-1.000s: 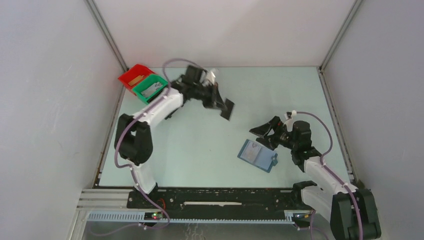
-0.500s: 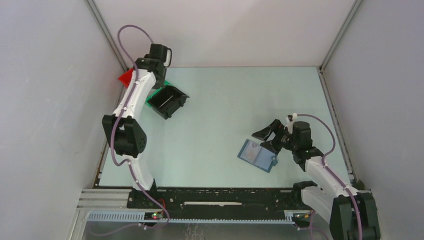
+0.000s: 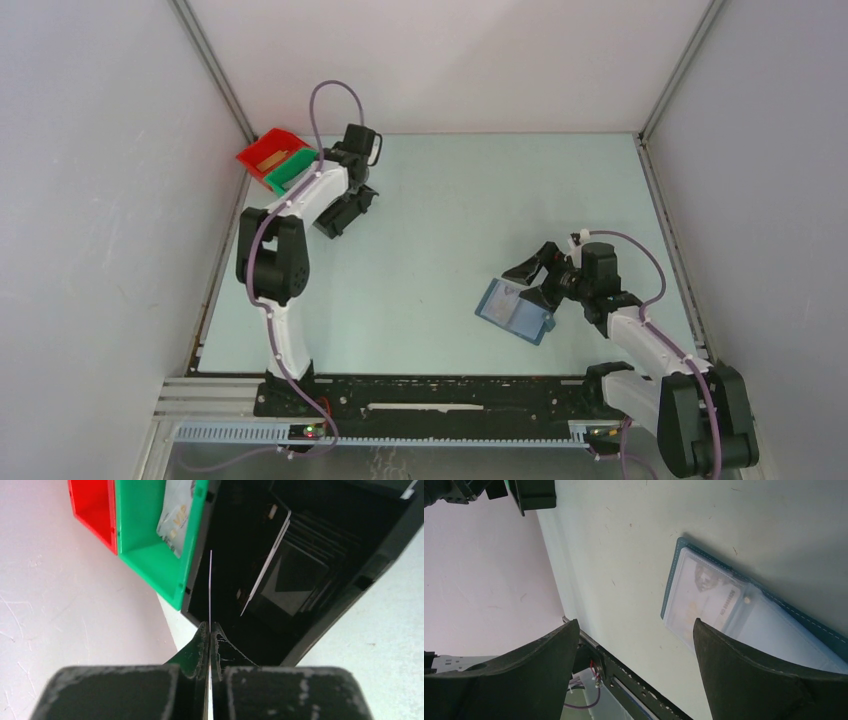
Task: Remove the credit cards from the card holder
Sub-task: Place the credit card in the storage box, then remove the credit card from the card holder.
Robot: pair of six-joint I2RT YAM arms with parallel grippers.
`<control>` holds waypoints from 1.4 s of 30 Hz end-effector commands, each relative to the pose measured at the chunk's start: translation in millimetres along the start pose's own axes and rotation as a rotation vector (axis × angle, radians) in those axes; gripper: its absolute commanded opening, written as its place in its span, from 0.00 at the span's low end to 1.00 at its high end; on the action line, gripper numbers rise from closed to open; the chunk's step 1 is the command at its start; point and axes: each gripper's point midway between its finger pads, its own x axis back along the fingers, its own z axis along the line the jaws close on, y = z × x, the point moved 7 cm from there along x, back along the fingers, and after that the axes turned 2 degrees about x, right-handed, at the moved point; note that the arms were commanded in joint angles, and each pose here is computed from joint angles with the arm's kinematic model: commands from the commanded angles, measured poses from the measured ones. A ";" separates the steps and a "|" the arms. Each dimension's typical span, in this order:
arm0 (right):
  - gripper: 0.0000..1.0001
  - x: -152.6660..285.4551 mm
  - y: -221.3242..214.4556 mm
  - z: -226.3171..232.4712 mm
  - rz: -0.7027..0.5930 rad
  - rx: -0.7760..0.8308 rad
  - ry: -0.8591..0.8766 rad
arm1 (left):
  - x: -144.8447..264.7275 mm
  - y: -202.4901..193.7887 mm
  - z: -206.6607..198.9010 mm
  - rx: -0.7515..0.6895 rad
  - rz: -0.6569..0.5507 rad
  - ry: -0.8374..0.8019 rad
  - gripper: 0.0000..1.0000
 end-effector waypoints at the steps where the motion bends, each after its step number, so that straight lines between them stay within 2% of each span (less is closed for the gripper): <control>1: 0.93 1.2 11.4 14.1 -0.025 0.051 0.041 | -3.9 14.4 -4.6 -0.004 -0.109 0.014 0.00; 9: 0.93 0.9 10.0 11.0 -0.017 0.051 0.027 | -25.2 9.0 -24.8 -0.068 -0.131 -0.023 0.01; 14: 0.93 2.1 9.5 11.0 -0.020 0.052 0.022 | -30.0 9.8 -26.7 -0.054 -0.102 -0.007 0.17; 18: 0.93 3.0 10.3 11.6 -0.032 0.056 0.020 | -25.1 11.4 -24.6 -0.026 -0.088 -0.010 0.42; 20: 0.93 3.8 9.1 9.5 -0.030 0.044 0.002 | -21.1 12.3 -24.4 -0.026 -0.085 -0.012 0.48; 25: 0.93 6.6 8.1 9.3 -0.036 0.044 -0.006 | 14.4 22.2 -12.2 0.012 -0.116 -0.016 0.49; 29: 0.93 8.4 8.7 7.4 -0.051 0.049 -0.024 | 72.8 38.5 1.9 0.074 -0.204 -0.015 0.53; 32: 0.94 7.1 10.9 0.9 -0.077 0.033 -0.074 | 125.5 55.0 -16.3 0.153 -0.313 -0.244 0.59; 35: 0.92 2.1 12.7 -5.0 -0.073 0.012 -0.112 | 170.3 69.7 -56.7 0.223 -0.377 -0.547 0.59; 39: 0.82 -5.6 10.6 -7.7 -0.057 0.000 -0.134 | 206.0 69.3 -126.6 0.320 -0.341 -1.026 0.57; 41: 0.70 -8.7 7.8 -13.1 -0.059 -0.011 -0.178 | 219.8 62.4 -167.4 0.353 -0.300 -1.345 0.57; 42: 0.66 -9.8 6.6 -15.7 -0.056 -0.016 -0.195 | 222.3 56.1 -184.4 0.370 -0.250 -1.436 0.57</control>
